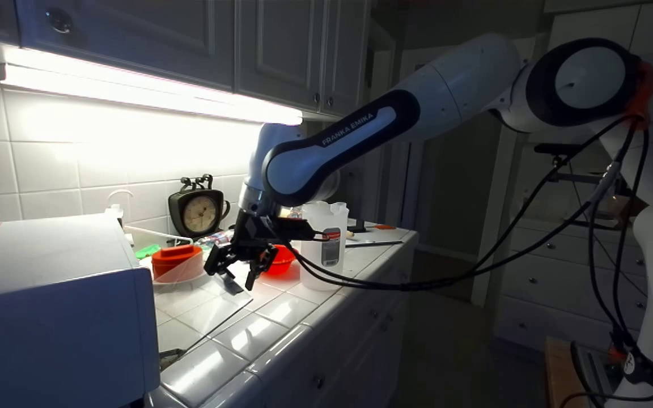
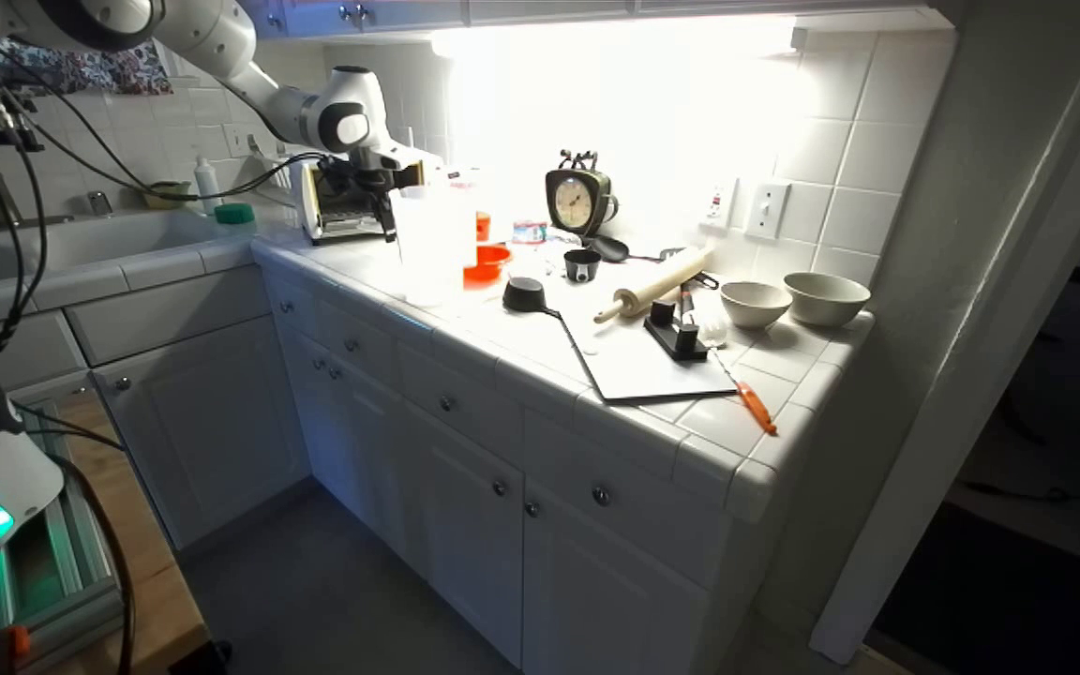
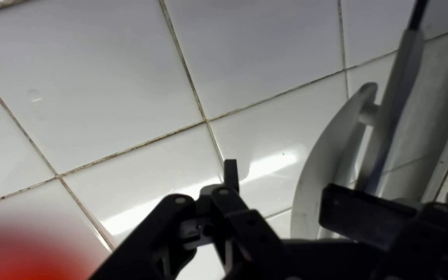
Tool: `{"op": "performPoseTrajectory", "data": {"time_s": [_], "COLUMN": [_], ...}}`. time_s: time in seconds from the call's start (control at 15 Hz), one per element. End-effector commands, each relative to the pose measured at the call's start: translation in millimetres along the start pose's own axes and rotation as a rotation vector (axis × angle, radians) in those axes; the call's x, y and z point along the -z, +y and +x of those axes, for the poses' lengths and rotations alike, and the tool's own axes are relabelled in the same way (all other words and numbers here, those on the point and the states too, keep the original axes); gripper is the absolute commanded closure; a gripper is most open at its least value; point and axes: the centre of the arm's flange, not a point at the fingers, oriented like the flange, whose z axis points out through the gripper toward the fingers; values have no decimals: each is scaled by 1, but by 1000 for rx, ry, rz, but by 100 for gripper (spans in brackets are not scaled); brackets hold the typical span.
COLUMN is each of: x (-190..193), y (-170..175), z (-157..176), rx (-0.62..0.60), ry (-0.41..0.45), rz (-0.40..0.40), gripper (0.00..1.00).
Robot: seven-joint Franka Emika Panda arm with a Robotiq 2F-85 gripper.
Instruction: Move the jar to the right and open the oven
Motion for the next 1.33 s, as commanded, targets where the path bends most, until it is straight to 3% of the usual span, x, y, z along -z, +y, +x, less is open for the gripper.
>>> {"op": "performPoseTrajectory", "data": {"time_s": [0.0, 1.27], "x": [-8, -20], "y": [-1, 8], "z": [-6, -9], "rx": [-12, -13], "ry": [9, -8], "rz": [1, -25], "gripper": [46, 45]}}
